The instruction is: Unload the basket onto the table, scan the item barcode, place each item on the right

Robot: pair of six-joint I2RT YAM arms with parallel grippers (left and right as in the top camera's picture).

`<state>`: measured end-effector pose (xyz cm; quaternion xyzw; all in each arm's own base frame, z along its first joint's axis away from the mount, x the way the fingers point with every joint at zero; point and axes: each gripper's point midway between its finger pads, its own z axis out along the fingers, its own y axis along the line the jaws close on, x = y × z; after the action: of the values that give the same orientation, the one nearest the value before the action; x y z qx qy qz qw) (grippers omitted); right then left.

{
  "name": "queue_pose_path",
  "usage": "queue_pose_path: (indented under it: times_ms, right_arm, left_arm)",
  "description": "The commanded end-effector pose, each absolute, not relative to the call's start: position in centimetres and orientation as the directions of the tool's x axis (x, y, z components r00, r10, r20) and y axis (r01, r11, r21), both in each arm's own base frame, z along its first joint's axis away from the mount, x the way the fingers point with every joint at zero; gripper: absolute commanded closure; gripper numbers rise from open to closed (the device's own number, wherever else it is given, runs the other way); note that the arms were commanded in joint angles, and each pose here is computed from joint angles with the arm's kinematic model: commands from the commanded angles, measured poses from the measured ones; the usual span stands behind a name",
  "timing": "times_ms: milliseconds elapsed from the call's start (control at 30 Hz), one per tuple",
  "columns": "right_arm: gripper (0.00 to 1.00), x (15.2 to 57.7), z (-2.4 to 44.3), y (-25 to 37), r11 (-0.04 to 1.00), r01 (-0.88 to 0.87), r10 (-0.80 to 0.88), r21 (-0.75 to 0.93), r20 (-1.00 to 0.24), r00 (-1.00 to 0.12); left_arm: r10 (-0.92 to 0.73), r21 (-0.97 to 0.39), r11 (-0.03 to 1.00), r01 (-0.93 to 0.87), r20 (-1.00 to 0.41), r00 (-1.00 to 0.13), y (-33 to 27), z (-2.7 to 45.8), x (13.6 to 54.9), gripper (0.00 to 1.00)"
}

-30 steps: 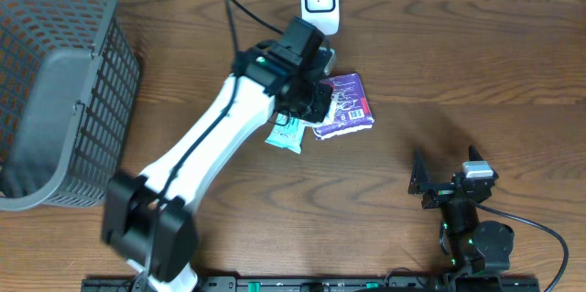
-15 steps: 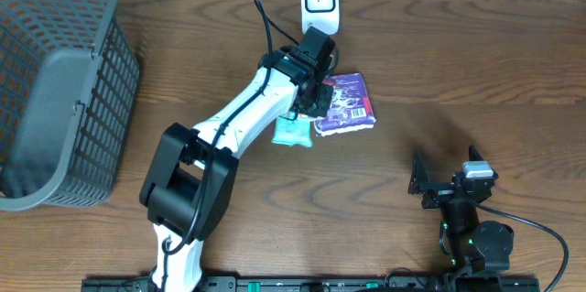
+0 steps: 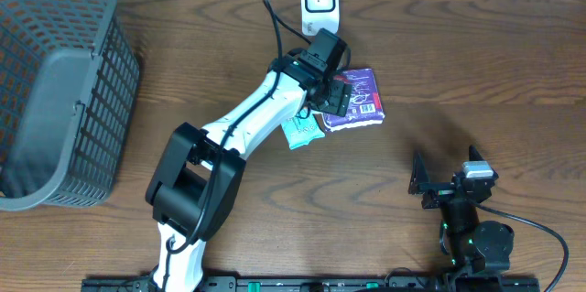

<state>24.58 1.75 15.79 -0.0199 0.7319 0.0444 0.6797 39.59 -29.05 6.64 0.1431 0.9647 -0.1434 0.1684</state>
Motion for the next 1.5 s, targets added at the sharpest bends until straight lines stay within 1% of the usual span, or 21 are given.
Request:
queue_pose_path:
  times_ms: [0,100,133,267,467,500,600,667,833,1133,1467]
  right_arm:
    - [0.01,24.6,15.7,1.5,0.996,-0.077,0.027,0.033,-0.997,-0.074]
    - [0.01,24.6,15.7,1.5,0.996,-0.077,0.027,0.033,-0.997,-0.074]
    - [0.01,24.6,15.7,1.5,0.996,-0.077,0.027,0.033,-0.997,-0.074]
    - [0.01,24.6,15.7,1.5,0.996,-0.077,0.027,0.033,-0.997,-0.074]
    - [0.01,24.6,15.7,1.5,0.996,-0.077,0.027,0.033,-0.997,-0.074]
    - [0.01,24.6,15.7,1.5,0.996,-0.077,0.027,0.033,-0.997,-0.074]
    - [0.01,24.6,15.7,1.5,0.996,-0.077,0.027,0.033,-0.997,-0.074]
    - [0.01,24.6,15.7,1.5,0.996,-0.077,0.027,0.033,-0.997,-0.074]
    - [0.01,24.6,15.7,1.5,0.996,-0.077,0.027,0.033,-0.997,-0.074]
    - [0.01,24.6,15.7,1.5,0.996,-0.077,0.027,0.033,-0.997,-0.074]
    - [0.01,24.6,15.7,1.5,0.996,-0.077,0.027,0.033,-0.997,-0.074]
  left_arm:
    - [0.177,-0.239,0.921,0.306,-0.442,-0.879,-27.9,10.4,41.4,0.16]
    - [0.141,-0.248,0.926,0.284,-0.471,-0.871,-26.4,12.6,41.9,0.16]
    - [0.13,-0.25,0.928,0.276,-0.477,-0.869,-25.8,13.4,42.0,0.11]
    - [0.082,-0.26,0.933,0.248,-0.517,-0.852,-23.5,17.0,42.0,0.03]
    - [-0.019,-0.288,0.934,0.21,-0.629,-0.777,-19.5,24.0,42.2,0.0]
    - [-0.039,-0.288,0.938,0.195,-0.643,-0.764,-18.4,25.1,42.1,0.02]
    - [-0.091,-0.255,0.961,0.106,-0.656,-0.749,-14.8,26.5,41.8,0.02]
    - [-0.118,-0.232,0.972,0.044,-0.639,-0.76,-12.5,26.5,41.2,0.02]
    - [-0.145,-0.188,0.981,-0.054,-0.517,-0.843,-9.0,24.1,38.6,0.02]
    - [-0.149,-0.122,0.986,-0.115,-0.325,-0.934,-7.0,21.0,34.1,0.02]
    - [-0.148,-0.116,0.986,-0.117,-0.311,-0.939,-6.9,20.8,33.7,0.02]
